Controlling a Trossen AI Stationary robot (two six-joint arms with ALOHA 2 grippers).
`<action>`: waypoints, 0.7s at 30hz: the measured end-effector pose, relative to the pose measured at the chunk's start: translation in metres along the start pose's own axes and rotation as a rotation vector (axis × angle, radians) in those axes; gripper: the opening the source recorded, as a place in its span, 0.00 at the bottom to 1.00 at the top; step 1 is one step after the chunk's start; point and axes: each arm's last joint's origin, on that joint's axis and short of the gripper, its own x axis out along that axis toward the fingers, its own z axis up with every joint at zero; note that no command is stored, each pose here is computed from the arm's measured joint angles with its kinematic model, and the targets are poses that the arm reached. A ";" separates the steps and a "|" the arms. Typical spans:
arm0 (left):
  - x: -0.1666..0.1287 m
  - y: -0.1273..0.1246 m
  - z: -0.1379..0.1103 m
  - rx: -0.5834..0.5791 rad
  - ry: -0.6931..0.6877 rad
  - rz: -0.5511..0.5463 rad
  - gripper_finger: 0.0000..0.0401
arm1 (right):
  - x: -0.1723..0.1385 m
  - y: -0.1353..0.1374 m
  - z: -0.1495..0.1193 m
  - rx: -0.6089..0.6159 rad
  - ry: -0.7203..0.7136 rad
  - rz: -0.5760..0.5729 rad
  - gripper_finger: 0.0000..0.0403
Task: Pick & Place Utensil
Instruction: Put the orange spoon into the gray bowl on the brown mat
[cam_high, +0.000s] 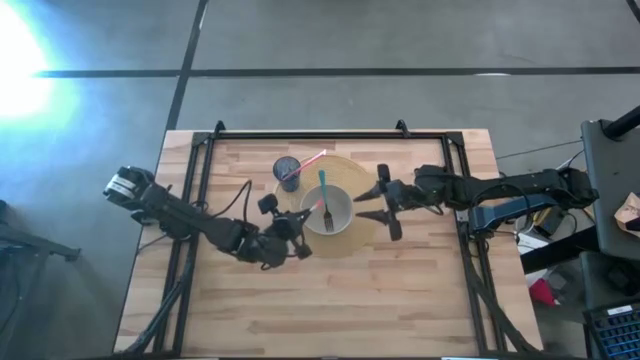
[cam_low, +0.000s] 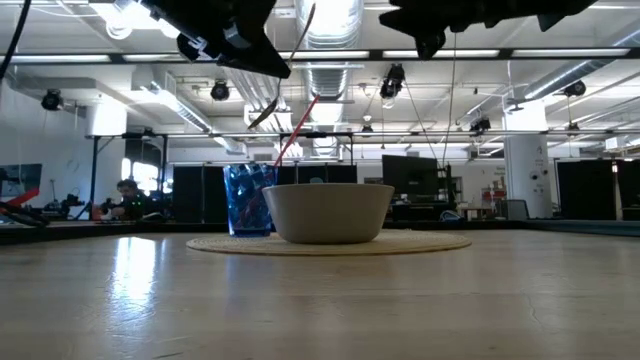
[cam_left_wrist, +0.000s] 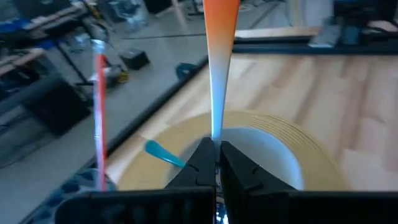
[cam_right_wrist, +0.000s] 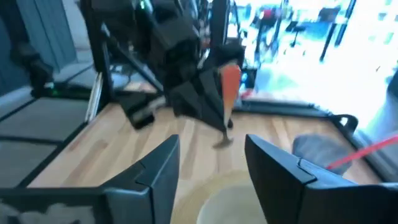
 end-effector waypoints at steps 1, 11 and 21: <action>0.001 0.001 0.001 -0.004 -0.006 0.017 0.01 | 0.001 0.000 0.002 -0.011 -0.019 -0.009 0.45; 0.009 0.008 0.006 -0.033 -0.037 0.099 0.01 | 0.021 -0.007 0.002 -0.090 -0.128 -0.114 0.56; 0.013 0.011 0.008 -0.024 -0.044 0.138 0.01 | 0.053 -0.013 -0.015 -0.133 -0.192 -0.171 0.58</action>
